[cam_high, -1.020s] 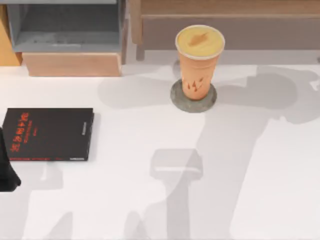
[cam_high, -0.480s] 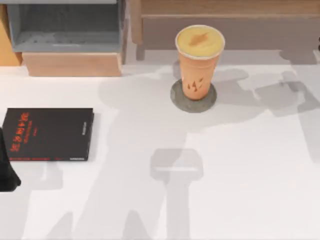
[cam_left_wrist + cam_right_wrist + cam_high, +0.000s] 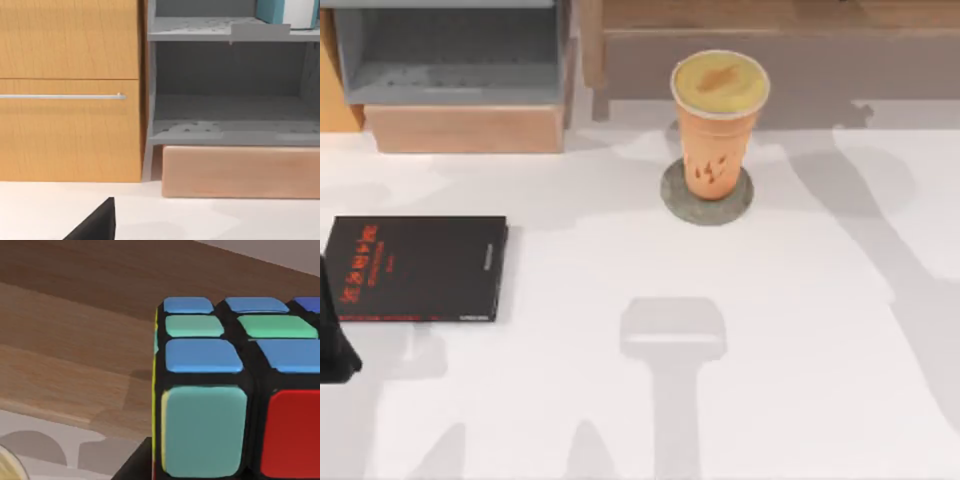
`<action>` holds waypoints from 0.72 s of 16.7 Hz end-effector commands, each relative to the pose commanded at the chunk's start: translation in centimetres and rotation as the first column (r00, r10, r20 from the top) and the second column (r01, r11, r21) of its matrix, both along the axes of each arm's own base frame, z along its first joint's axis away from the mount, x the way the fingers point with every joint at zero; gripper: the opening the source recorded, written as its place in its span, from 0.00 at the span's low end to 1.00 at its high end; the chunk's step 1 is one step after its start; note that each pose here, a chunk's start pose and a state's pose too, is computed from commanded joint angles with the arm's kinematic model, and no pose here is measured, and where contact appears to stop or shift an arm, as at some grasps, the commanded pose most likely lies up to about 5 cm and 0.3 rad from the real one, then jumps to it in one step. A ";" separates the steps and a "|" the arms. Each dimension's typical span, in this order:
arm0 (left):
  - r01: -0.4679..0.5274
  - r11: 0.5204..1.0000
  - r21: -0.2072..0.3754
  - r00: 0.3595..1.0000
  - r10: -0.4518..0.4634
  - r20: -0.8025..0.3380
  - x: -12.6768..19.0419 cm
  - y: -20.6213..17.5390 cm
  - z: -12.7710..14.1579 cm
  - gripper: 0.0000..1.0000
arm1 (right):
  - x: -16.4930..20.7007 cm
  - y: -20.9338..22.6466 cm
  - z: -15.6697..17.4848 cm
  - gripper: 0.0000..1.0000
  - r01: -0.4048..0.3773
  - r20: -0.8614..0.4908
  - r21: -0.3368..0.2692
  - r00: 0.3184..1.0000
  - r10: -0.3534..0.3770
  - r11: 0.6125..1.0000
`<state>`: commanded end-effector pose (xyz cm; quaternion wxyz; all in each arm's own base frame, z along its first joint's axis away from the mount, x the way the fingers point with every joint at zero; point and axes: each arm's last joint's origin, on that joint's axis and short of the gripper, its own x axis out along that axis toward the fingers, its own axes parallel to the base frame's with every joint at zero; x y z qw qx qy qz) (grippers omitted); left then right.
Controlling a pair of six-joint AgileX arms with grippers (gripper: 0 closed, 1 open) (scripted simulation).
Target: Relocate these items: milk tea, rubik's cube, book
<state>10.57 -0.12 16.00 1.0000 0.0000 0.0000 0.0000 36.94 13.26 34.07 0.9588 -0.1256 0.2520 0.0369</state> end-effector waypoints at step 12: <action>0.000 1.000 0.000 1.000 0.000 0.000 0.0 0.0 0.0 1.00 | -1.8 3.5 5.6 0.00 0.014 0.474 0.257 0.869 -0.139 0.966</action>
